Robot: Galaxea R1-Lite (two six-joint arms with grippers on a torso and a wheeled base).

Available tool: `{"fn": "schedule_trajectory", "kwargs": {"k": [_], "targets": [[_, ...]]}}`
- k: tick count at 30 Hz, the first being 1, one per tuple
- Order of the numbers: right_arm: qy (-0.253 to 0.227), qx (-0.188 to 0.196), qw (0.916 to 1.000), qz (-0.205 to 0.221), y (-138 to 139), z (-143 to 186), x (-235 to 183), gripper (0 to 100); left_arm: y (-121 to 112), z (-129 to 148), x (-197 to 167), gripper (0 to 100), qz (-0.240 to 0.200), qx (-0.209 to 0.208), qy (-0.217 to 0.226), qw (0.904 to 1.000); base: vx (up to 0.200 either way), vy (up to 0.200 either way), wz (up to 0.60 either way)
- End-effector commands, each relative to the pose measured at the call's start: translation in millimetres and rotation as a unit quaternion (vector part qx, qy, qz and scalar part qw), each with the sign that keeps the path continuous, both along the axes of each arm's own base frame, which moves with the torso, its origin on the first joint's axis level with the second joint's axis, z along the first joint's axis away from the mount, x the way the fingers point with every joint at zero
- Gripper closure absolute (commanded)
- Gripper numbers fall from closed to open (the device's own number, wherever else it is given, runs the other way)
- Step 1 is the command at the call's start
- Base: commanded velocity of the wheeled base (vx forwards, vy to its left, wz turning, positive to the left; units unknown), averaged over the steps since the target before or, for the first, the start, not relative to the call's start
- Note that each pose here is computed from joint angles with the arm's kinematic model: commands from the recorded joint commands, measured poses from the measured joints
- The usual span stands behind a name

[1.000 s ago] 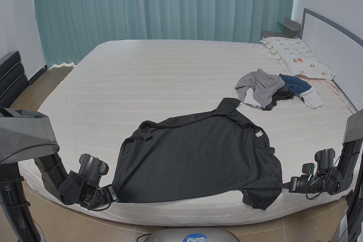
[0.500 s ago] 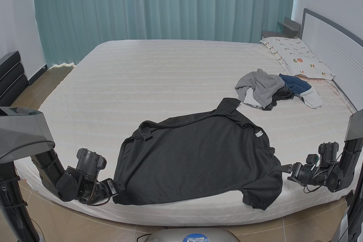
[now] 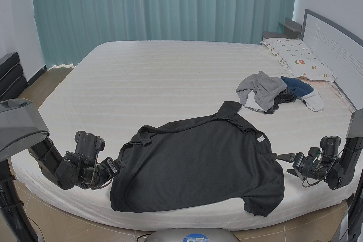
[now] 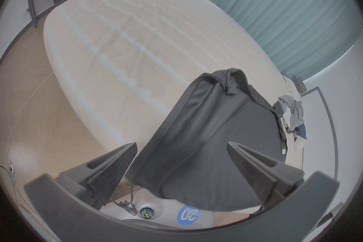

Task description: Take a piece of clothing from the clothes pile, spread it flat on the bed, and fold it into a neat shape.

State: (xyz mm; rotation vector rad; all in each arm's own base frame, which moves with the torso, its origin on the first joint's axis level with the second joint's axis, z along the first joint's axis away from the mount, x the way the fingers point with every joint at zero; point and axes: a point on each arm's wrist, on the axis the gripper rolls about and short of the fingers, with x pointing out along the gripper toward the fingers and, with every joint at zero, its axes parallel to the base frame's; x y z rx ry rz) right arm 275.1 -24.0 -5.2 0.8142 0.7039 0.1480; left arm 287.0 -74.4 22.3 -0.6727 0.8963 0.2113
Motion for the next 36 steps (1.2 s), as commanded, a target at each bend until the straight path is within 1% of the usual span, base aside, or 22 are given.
{"fn": "schedule_trajectory", "kwargs": {"k": [1,3,7,8,11,12,15,16,21,25,30,32,36], "targets": [[0.003,0.0,1.0,0.001,1,0,-1,0,-3,-1,7,0,-0.001,-0.001,-0.006,1.0,0.2,0.0,0.0],[0.003,0.0,1.0,0.001,1,-1,-1,0,-5,-2,11,0,-0.003,-0.002,-0.01,0.9999,0.0,0.0,0.0],[0.004,0.001,1.0,0.006,3,-1,-1,0,-11,-4,30,0,-0.004,-0.004,-0.026,0.9996,0.0,0.0,0.0],[0.004,0.001,1.0,0.007,4,-1,-2,0,-14,-3,40,0,-0.002,-0.004,-0.037,0.9993,0.0,0.0,0.0],[0.005,0.0,1.0,0.008,5,-1,-3,0,-16,-3,49,0,-0.003,-0.006,-0.046,0.9989,0.0,0.0,0.0],[0.008,0.001,0.9999,0.008,5,-2,-4,0,-21,-3,56,0,-0.008,-0.007,-0.052,0.9986,0.0,0.0,0.0],[0.008,0.001,0.9999,0.009,5,-2,-4,0,-34,-10,65,0,-0.022,-0.007,-0.056,0.9982,0.0,0.0,0.0],[0.008,0.001,0.9999,0.009,5,-2,-4,0,-40,-17,72,0,-0.027,-0.006,-0.056,0.9981,0.0,0.0,0.0],[0.009,0.0,0.9999,0.008,5,-2,-4,0,-49,-27,90,0,-0.029,-0.007,-0.065,0.9974,0.0,0.0,0.0],[0.008,-0.001,0.9999,0.006,5,-1,-4,0,-57,-37,106,0,-0.041,0.006,-0.066,0.9969,0.0,0.0,0.0],[0.008,-0.001,0.9999,0.006,5,-1,-4,0,-63,-42,110,0,-0.041,0.018,-0.061,0.9971,0.0,0.0,0.0],[0.007,-0.001,1.0,0.006,5,-1,-4,0,-68,-48,115,0,-0.046,0.032,-0.061,0.9966,0.0,0.0,0.0],[0.008,-0.001,0.9999,0.006,5,-2,-4,0,-71,-51,124,0,-0.042,0.042,-0.067,0.996,0.0,0.0,0.0]]}}
